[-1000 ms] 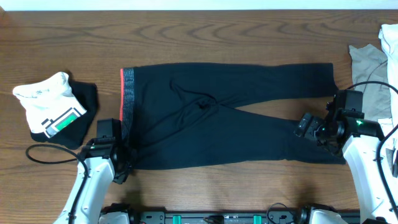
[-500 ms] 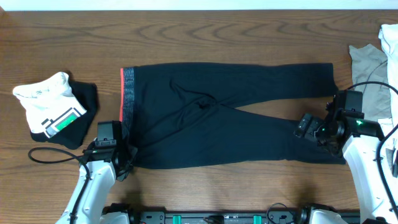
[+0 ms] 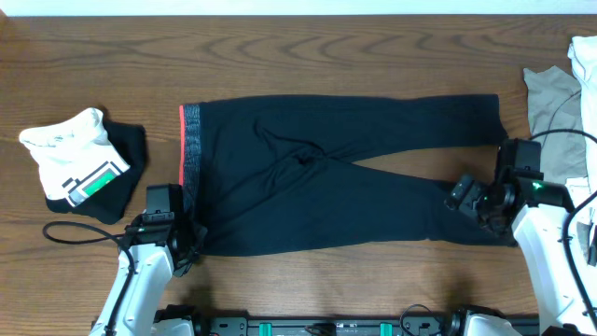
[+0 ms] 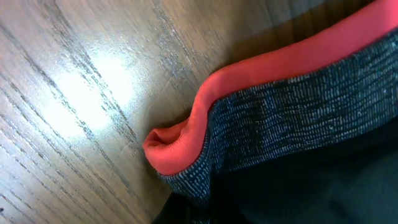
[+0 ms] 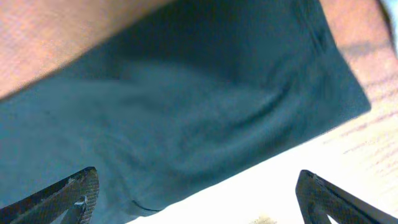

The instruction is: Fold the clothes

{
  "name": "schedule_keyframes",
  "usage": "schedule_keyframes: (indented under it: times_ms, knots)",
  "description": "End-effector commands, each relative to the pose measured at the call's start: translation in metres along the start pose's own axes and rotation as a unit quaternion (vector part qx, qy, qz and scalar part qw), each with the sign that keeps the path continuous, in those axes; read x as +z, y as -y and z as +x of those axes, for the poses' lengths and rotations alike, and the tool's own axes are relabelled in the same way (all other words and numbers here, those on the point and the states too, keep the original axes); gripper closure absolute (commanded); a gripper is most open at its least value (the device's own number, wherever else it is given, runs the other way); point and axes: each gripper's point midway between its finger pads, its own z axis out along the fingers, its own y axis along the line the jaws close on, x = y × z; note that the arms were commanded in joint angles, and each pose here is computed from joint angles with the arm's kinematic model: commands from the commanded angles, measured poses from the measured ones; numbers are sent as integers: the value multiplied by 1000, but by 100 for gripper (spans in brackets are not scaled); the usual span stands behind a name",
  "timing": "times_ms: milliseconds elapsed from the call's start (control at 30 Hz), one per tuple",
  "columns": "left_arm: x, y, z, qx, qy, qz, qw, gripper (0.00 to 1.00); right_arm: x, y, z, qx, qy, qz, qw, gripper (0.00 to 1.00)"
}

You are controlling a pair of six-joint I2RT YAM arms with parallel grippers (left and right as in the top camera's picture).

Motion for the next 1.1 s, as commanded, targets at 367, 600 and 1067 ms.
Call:
schedule_keyframes:
  times_ms: [367, 600, 1067]
  knots:
    - [2, -8, 3, 72, -5, -13, 997, 94, 30, 64, 1, 181, 6, 39, 983, 1]
    - [2, -8, 3, 72, -5, -13, 997, 94, 48, 83, 11, 231, 9, 42, 972, 6]
    - [2, -8, 3, 72, -5, -13, 997, 94, 66, 94, 5, 266, 51, 34, 962, 42]
